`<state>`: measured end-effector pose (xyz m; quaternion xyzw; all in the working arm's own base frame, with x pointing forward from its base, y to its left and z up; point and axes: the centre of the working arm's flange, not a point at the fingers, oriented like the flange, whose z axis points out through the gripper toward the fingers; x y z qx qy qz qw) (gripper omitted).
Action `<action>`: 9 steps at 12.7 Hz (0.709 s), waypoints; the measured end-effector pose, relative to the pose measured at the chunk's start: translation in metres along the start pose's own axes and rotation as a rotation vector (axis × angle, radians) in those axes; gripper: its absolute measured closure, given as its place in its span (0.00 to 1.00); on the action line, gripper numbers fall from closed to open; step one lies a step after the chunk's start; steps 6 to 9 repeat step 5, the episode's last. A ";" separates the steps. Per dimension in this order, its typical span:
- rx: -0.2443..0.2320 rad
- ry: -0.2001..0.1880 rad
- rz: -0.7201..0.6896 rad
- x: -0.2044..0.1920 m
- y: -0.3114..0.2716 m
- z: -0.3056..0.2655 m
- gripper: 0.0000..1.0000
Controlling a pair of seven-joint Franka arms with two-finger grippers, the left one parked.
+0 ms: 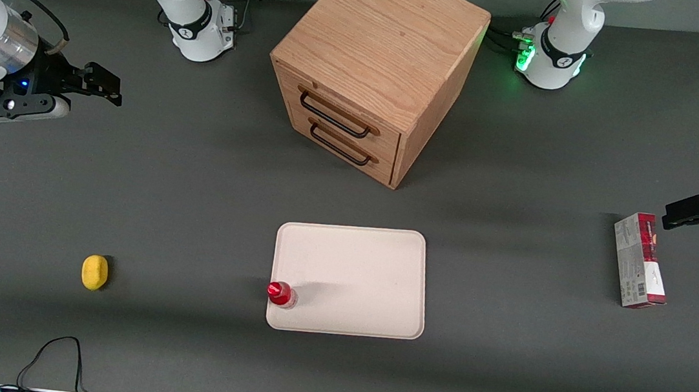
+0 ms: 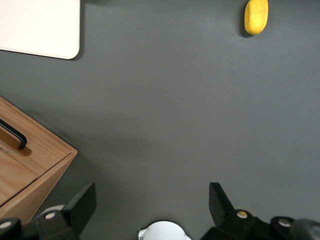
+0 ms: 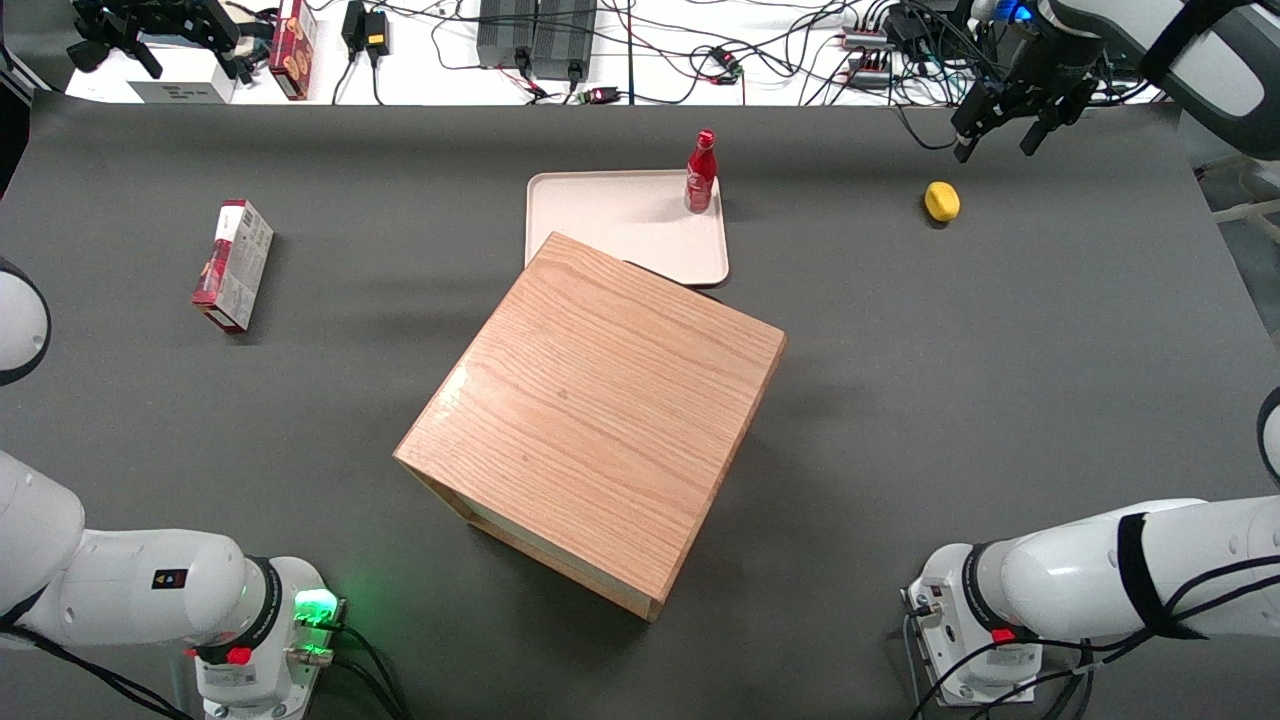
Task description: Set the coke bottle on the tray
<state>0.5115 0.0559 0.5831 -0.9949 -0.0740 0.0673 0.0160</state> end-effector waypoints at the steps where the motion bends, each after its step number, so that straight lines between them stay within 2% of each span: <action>1: 0.000 -0.003 0.000 0.002 0.000 -0.002 0.00; 3: 0.000 -0.016 0.010 0.005 0.005 -0.008 0.00; 9: -0.001 -0.020 0.012 0.006 0.007 -0.011 0.00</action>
